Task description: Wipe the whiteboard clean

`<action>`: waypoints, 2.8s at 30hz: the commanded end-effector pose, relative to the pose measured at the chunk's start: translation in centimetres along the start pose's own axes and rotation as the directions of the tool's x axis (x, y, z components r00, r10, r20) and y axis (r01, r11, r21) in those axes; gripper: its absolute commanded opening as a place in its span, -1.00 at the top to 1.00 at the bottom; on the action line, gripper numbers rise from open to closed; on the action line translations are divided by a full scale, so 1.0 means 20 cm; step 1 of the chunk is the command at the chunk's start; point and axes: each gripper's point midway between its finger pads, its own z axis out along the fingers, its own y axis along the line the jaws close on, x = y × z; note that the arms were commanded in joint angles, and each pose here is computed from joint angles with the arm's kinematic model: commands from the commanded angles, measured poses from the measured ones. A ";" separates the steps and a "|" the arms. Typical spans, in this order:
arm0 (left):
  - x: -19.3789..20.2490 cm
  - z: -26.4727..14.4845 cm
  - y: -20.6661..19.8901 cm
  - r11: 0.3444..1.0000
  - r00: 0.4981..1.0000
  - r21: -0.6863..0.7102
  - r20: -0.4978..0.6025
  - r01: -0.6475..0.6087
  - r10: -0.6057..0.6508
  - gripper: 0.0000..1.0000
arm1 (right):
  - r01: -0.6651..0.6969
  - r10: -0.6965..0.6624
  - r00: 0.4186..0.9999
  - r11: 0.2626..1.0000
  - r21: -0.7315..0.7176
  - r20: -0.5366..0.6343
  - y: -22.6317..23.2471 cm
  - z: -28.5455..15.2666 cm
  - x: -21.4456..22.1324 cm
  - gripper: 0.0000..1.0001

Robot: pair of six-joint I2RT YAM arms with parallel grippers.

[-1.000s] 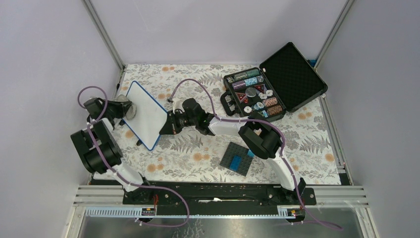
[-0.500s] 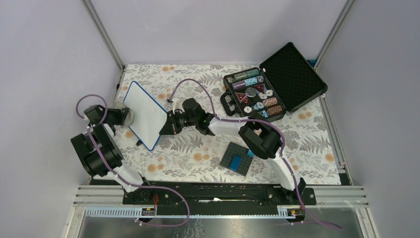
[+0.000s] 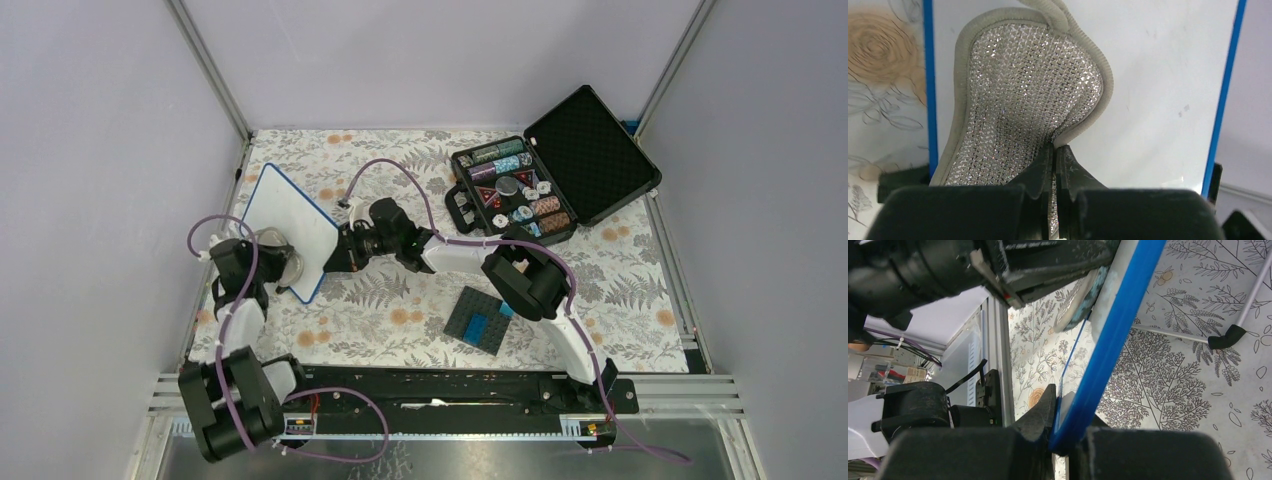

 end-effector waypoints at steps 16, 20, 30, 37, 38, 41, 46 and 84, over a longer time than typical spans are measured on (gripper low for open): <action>0.52 -0.02 -0.57 0.863 0.769 0.298 -0.397 -0.408 0.501 1.00 | 0.071 -0.099 0.991 0.961 -0.267 -0.091 0.42 -0.06 0.07 1.00; 0.51 -0.02 -0.64 0.838 0.733 0.313 -0.409 -0.447 0.544 1.00 | 0.069 -0.098 0.991 0.960 -0.270 -0.095 0.42 -0.05 0.08 1.00; -0.02 -0.37 -0.73 0.775 0.776 -0.039 -0.034 -0.631 0.630 1.00 | 0.003 -0.015 0.998 0.981 -0.196 -0.060 0.36 0.02 0.02 1.00; -0.15 -0.61 -0.83 0.771 0.763 -0.060 0.111 -0.634 0.637 1.00 | 0.009 -0.016 0.999 0.985 -0.172 -0.042 0.34 0.02 0.03 0.35; -0.15 -0.63 -0.84 0.771 0.763 -0.054 0.120 -0.634 0.636 1.00 | 0.019 -0.024 0.999 0.987 -0.161 -0.031 0.34 0.01 0.02 0.24; -0.15 -0.68 -0.87 0.770 0.761 -0.029 0.134 -0.637 0.634 1.00 | 0.043 -0.044 0.999 0.991 -0.126 -0.006 0.34 -0.02 -0.01 -0.11; -0.09 -0.73 -0.91 0.758 0.758 0.053 0.119 -0.650 0.642 1.00 | 0.071 -0.070 0.997 0.993 -0.090 0.021 0.34 -0.07 -0.03 -0.59; 1.47 -0.49 -0.29 0.333 0.213 0.306 -0.364 -0.892 0.907 -0.30 | -0.165 -0.264 0.851 0.687 0.708 0.454 0.45 -2.15 0.11 -0.99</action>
